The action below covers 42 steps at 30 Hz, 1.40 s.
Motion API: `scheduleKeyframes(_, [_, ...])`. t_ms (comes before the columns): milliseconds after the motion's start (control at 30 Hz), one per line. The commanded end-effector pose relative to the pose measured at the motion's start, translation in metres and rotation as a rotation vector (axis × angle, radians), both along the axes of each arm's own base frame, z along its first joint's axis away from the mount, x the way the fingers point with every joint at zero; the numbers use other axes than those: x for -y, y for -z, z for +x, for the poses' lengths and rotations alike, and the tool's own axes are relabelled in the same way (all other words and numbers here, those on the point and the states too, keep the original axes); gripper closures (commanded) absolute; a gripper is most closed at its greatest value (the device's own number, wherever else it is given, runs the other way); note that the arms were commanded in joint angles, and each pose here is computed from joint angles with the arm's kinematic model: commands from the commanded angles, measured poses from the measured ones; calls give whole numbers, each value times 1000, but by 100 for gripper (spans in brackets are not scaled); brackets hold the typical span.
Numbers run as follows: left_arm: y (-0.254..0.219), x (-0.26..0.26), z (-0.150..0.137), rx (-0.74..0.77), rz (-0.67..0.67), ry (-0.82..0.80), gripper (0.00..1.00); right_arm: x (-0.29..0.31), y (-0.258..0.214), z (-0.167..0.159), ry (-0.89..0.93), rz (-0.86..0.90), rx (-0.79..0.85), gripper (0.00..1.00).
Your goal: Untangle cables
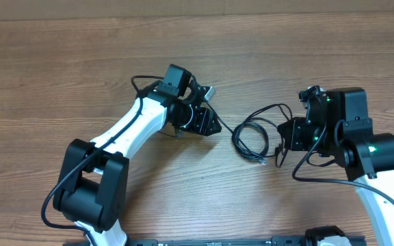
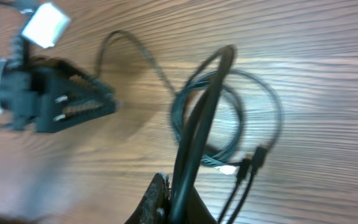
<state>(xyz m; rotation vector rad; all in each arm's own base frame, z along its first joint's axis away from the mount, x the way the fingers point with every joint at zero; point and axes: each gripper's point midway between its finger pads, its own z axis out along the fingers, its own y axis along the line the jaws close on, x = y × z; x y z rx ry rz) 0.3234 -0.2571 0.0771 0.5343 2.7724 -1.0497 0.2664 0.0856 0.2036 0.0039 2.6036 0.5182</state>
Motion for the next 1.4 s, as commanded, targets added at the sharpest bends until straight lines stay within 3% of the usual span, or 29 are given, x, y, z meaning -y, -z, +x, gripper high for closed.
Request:
scheduleKeyframes(0, [-8,21,-9,-20,-41,33,45,36,-4,27,181,-155,74,96])
scheduleKeyframes(33, [-6,23,-11,-15,-29,38,46,47,-5,33,243,-188,94,96])
scheduleKeyframes(67, [-4,26,-14,-14,-10,39,46,62,-7,40,349,-226,109,82])
scheduleKeyframes(100, [-2,29,-17,-13,9,39,45,74,-7,41,436,-251,109,58])
scheduleKeyframes(300, [13,32,-21,-1,151,-38,45,66,18,19,398,-242,-47,40])
scheduleKeyframes(433, [14,41,-25,13,159,-32,45,56,32,6,355,-213,-144,34])
scheduleKeyframes(600, [28,39,-22,19,257,-130,48,53,35,4,340,-201,-165,33])
scheduleKeyframes(800, [41,45,-17,-47,247,-235,51,53,35,4,340,-200,-165,32])
scheduleKeyframes(1133, [70,66,-17,-93,193,-201,51,53,35,4,340,-200,-165,32])
scheduleKeyframes(1200, [70,66,-17,-93,193,-202,69,53,35,4,340,-200,-166,32])
scheduleKeyframes(1367, [70,67,-18,-98,189,-198,91,53,36,3,340,-202,-169,32])
